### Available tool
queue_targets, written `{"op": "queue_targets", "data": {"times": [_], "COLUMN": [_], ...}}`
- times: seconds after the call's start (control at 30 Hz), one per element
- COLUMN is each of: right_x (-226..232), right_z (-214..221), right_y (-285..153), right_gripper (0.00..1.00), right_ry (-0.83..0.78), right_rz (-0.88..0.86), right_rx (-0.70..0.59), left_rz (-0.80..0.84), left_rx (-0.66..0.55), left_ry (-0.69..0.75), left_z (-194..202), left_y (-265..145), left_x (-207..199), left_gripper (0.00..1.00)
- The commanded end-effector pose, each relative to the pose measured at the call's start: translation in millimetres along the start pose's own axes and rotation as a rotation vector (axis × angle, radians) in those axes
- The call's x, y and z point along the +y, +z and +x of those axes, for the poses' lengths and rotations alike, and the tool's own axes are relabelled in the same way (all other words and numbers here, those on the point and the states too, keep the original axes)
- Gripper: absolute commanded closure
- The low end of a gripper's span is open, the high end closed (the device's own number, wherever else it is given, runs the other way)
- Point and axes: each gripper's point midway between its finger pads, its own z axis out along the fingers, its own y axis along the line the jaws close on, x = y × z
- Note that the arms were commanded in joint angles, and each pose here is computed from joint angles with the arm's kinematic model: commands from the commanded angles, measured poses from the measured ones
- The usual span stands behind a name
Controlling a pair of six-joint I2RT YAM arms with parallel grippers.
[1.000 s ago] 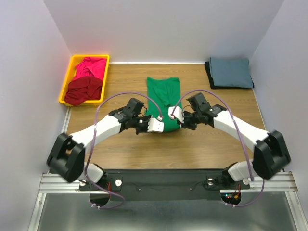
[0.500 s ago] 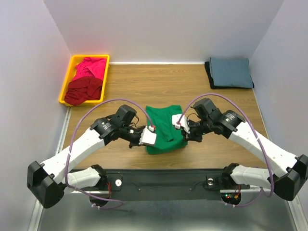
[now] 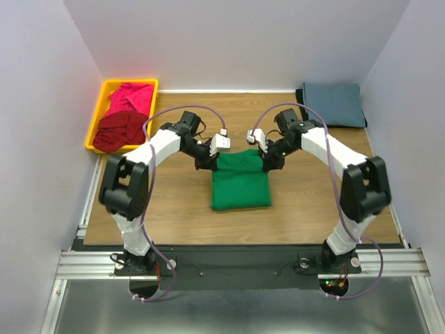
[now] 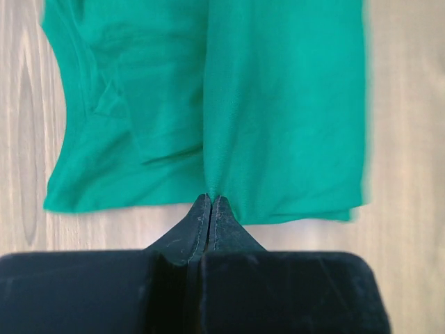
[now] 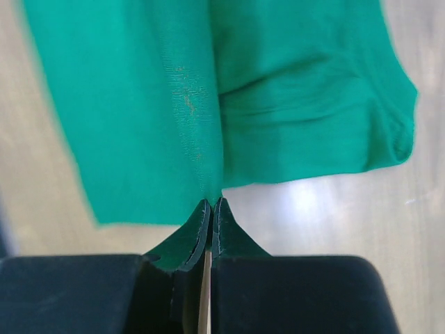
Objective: Fold and stack the t-shirts
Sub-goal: Fold the tshirt
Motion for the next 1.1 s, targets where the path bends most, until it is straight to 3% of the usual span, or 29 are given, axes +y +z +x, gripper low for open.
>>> {"op": "queue_targets", "data": {"times": [0.0, 0.13, 0.27, 0.43, 0.6, 0.67, 0.73, 0.83, 0.97, 1.07], "right_x": [-35.8, -44.1, -41.2, 0.1, 55.3, 64.2, 62.6, 45.1, 24.4, 3.2], "right_z": [-2.2, 13.5, 23.2, 37.6, 17.2, 4.9, -7.4, -24.4, -40.1, -51.3], "right_y": [24.4, 54.7, 70.3, 68.8, 43.9, 34.3, 21.7, 10.2, 21.8, 42.6], "right_gripper": [0.99, 0.99, 0.99, 0.98, 0.94, 0.68, 0.54, 0.52, 0.54, 0.55], "right_ry": [-0.026, 0.059, 0.161, 0.251, 0.291, 0.312, 0.353, 0.362, 0.381, 0.422], "right_rz": [-0.042, -0.105, -0.14, -0.204, -0.245, -0.252, -0.218, -0.158, -0.196, -0.242], "right_rx": [-0.044, -0.03, -0.025, -0.015, -0.061, -0.088, -0.103, -0.125, -0.151, -0.175], "left_rz": [-0.012, 0.002, 0.03, 0.106, 0.161, 0.153, 0.129, 0.086, 0.041, 0.05], "left_rx": [-0.03, 0.013, 0.056, 0.078, 0.058, 0.045, 0.039, -0.002, -0.045, -0.049], "left_ry": [-0.07, -0.146, -0.182, -0.186, -0.156, -0.163, -0.134, -0.055, 0.043, 0.097], "left_z": [9.4, 36.6, 56.4, 67.5, 61.0, 57.4, 49.6, 27.0, -4.8, -23.5], "left_y": [10.6, 25.5, 32.9, 32.6, 26.9, 19.3, 10.1, -4.8, -10.1, 7.8], "left_x": [39.8, 57.9, 45.9, -9.6, -65.1, -75.5, -77.0, -75.6, -74.5, -82.5], "left_gripper": [1.0, 0.99, 0.99, 0.99, 0.98, 0.86, 0.76, 0.59, 0.53, 0.52]}}
